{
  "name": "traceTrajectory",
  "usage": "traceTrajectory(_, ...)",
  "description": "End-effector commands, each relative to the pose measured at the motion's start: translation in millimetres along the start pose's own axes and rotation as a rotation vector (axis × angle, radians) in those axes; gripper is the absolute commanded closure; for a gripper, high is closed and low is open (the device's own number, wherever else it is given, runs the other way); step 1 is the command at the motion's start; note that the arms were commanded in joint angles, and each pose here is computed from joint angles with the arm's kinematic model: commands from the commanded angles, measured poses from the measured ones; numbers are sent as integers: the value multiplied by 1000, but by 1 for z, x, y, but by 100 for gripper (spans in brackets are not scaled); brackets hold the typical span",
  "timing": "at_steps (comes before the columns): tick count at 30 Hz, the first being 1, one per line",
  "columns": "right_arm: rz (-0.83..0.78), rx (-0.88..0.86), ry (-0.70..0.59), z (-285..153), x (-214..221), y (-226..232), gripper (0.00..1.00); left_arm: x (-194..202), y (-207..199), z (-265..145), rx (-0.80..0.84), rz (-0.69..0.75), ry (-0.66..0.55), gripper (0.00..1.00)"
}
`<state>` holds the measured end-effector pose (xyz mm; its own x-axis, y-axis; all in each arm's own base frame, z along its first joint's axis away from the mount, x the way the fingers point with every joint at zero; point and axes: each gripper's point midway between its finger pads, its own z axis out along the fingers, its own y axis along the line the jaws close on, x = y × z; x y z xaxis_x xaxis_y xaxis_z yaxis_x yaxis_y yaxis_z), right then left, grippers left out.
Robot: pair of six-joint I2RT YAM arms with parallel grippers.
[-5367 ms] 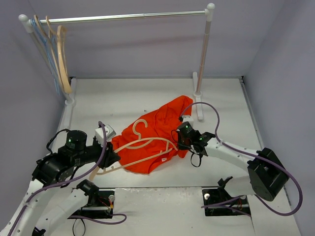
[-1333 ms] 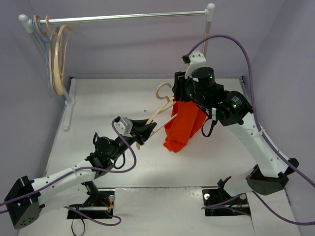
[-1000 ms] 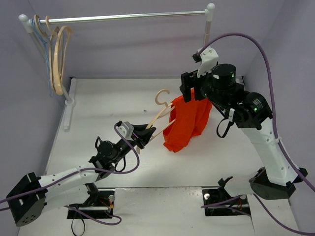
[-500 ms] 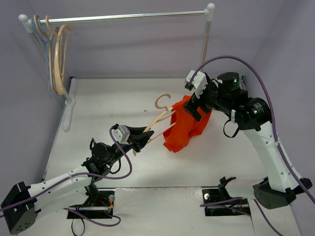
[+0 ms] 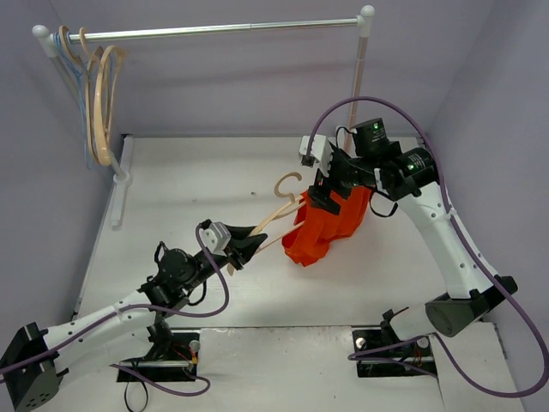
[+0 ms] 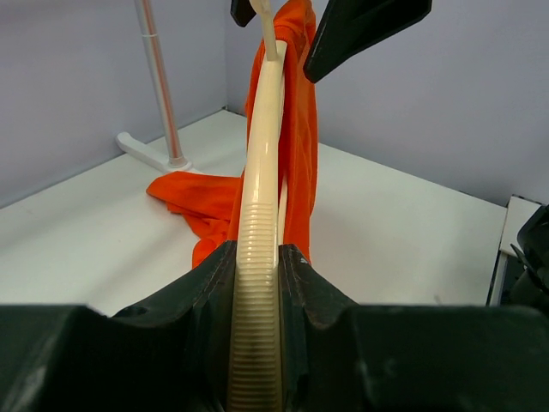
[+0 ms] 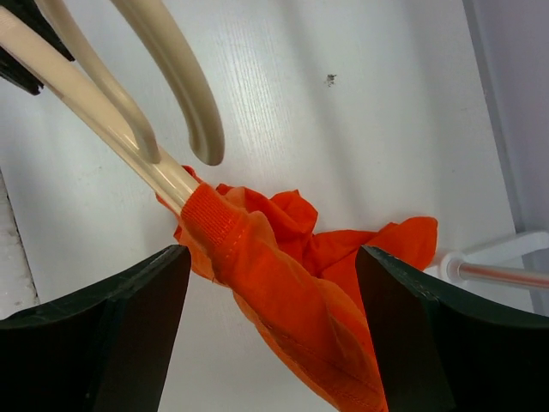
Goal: Place the t-shirt on the hanger
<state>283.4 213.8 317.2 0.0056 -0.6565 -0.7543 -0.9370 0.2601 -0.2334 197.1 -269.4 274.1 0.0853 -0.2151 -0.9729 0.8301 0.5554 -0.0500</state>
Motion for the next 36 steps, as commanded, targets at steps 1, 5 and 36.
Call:
traceTrajectory(1, -36, -54, -28, -3, -2, 11, 21, -63, -6, 9, 35, 54, -171, 100)
traceTrajectory(5, -39, -82, -11, 1, 6, 17, 30, -63, -5, 12, 34, 74, -167, 100)
traceTrajectory(36, -146, 76, -15, 2, 22, 0, 100, -88, 71, 25, -378, 160, -63, 30)
